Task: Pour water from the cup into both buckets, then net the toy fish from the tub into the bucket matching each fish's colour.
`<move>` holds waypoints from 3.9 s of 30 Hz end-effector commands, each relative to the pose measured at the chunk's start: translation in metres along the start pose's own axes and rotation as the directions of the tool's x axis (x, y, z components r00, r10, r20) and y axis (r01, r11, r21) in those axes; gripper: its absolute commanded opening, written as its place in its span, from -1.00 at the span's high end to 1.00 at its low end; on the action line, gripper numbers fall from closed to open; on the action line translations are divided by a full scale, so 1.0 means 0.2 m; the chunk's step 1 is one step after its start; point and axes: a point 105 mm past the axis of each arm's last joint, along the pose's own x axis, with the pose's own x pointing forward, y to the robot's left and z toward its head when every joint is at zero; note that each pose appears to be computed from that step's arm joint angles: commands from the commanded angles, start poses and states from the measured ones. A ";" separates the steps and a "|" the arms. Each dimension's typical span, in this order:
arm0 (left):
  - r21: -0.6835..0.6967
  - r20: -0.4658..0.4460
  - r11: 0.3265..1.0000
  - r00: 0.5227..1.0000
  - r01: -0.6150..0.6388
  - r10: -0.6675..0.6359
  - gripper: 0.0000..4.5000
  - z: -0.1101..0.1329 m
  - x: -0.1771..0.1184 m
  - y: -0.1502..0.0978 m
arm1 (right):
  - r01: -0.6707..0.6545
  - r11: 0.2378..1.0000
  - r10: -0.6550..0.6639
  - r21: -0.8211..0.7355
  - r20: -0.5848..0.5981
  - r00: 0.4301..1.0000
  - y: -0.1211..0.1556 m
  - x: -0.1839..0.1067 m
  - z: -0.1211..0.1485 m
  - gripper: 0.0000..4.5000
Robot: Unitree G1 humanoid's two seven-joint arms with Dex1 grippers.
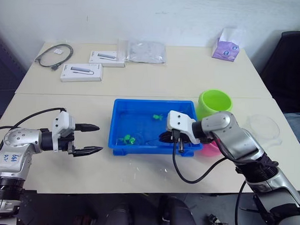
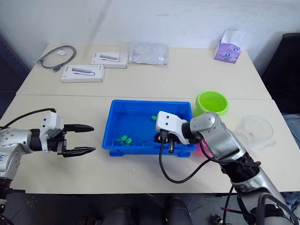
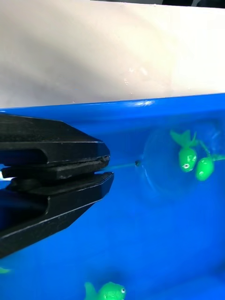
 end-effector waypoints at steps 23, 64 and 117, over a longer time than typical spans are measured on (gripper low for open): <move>0.032 0.038 0.999 0.999 -0.011 0.010 -0.96 0.06 -0.01 0.02 | 0.076 0.993 -0.085 0.088 0.098 0.992 -0.01 -0.21 0.03 1.00; 0.125 0.404 0.990 0.908 0.065 -0.111 -0.96 0.56 0.44 0.00 | 0.892 0.414 -0.909 -0.183 -0.025 0.417 -0.14 -1.18 -0.38 1.00; 0.159 0.428 0.985 0.894 0.070 -0.133 -0.96 0.58 0.51 -0.01 | 0.351 0.078 -0.883 -0.933 0.099 0.459 -0.22 -1.22 -0.43 1.00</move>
